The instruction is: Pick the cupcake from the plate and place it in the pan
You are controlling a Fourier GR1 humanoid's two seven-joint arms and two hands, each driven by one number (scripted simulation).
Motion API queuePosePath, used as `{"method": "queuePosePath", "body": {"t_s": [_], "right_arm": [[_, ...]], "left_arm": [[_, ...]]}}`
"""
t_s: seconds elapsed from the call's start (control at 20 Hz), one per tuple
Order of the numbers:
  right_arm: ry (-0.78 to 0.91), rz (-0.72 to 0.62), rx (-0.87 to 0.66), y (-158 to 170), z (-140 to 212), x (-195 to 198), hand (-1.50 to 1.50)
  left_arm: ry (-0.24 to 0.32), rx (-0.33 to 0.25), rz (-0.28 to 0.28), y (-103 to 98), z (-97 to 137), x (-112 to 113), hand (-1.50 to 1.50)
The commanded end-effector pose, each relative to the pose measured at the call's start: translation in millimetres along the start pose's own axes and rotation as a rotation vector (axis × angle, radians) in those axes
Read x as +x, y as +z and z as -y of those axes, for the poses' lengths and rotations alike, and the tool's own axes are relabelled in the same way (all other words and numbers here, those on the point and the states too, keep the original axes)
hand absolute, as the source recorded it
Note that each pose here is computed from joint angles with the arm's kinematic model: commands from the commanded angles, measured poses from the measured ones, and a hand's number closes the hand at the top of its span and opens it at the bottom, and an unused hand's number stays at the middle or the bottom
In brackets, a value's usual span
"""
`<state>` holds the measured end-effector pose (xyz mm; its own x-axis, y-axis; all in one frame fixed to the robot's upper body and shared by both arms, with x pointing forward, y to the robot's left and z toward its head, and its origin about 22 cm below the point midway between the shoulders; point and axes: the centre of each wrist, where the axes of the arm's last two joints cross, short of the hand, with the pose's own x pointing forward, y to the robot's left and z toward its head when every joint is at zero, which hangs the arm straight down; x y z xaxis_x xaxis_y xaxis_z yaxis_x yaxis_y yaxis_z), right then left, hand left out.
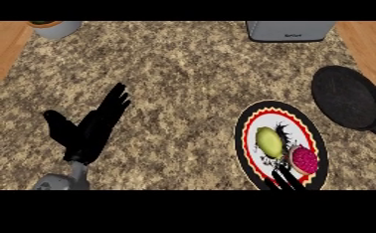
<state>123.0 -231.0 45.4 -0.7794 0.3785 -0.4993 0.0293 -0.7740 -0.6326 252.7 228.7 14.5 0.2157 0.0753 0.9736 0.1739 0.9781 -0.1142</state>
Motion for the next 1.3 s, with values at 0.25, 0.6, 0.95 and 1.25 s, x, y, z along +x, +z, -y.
{"method": "queuePosePath", "body": {"t_s": [0.25,0.6,0.95,1.25], "right_arm": [[0.076,-0.101,-0.023,-12,-25,7,-1.50],[0.111,-0.155,-0.039,-20,-44,-8,-1.50],[0.112,-0.161,-0.059,-36,-40,-27,-1.50],[0.099,-0.129,-0.098,-62,-60,-35,1.50]], "left_arm": [[0.004,0.002,0.021,-4,12,-10,0.00],[-0.001,-0.026,-0.004,-8,13,7,0.00],[-0.006,-0.014,-0.003,-9,5,8,0.00],[-0.006,-0.015,0.010,-6,11,6,0.00]]}}
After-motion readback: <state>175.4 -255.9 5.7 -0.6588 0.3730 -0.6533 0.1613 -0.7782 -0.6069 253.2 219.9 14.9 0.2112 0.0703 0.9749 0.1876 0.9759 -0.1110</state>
